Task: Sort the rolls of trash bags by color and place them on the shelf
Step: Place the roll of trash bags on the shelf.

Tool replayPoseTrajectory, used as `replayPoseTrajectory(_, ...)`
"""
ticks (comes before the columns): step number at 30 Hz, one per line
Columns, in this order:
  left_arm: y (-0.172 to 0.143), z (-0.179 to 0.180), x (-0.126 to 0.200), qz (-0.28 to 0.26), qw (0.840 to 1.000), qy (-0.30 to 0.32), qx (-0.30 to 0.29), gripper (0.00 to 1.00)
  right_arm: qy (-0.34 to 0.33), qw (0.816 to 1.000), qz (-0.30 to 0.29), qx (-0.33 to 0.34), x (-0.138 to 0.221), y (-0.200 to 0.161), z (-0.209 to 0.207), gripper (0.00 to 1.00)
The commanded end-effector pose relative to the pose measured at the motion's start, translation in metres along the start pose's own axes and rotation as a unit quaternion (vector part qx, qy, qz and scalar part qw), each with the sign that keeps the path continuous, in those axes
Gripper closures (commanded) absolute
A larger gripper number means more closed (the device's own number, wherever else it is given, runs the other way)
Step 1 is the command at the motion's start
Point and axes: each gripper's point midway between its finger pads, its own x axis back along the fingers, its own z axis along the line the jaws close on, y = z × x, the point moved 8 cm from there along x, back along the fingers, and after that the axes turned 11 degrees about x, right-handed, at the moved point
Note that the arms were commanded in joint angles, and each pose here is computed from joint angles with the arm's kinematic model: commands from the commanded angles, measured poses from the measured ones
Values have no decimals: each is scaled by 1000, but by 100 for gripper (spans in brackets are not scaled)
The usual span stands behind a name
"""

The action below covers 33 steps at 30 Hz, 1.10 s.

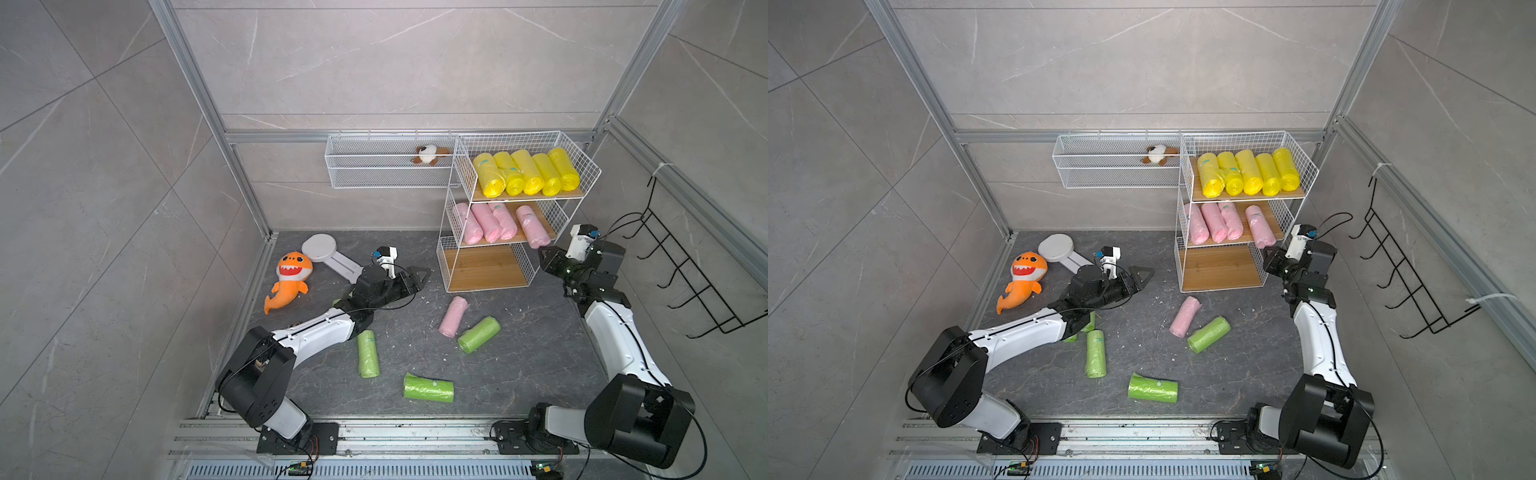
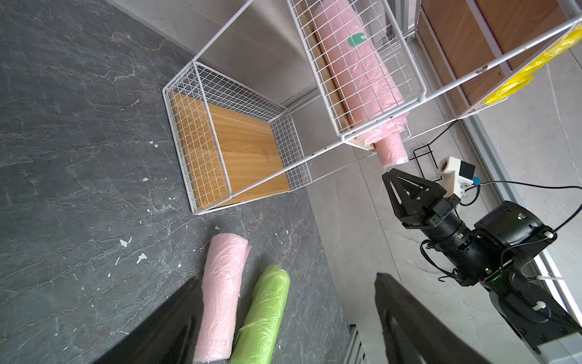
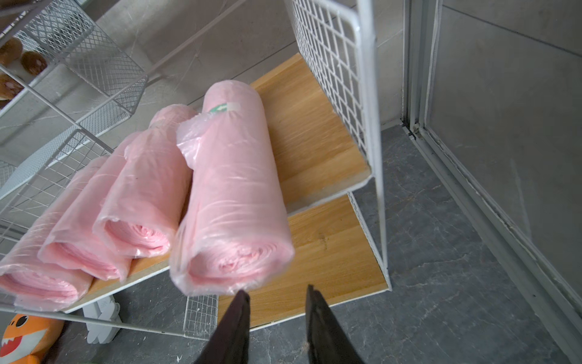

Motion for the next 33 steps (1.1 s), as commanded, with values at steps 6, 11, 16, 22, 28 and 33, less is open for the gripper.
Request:
replayPoseTrajectory(6, 2, -13, 1, 1, 1000, -24, -20, 12, 34, 999, -34, 7, -4, 26, 5, 67)
replayPoseTrajectory(11, 3, -14, -1, 3, 1000, -24, -20, 12, 52, 998, -31, 3, -13, 32, 5, 69)
replayPoseTrajectory(16, 2, -11, -3, 5, 1000, -21, -18, 12, 68, 997, -31, 3, -21, 37, 8, 69)
replayPoseTrajectory(22, 1, -6, -8, 10, 1000, -16, -17, 12, 79, 996, -29, 14, -33, 42, 20, 69)
replayPoseTrajectory(28, -7, 1, -18, 21, 999, 18, -44, 12, 64, 997, -31, 14, -32, 42, 18, 66)
replayPoseTrajectory(33, -25, 9, -39, 44, 990, 79, -111, 12, 34, 999, -38, 15, -14, 40, 20, 56)
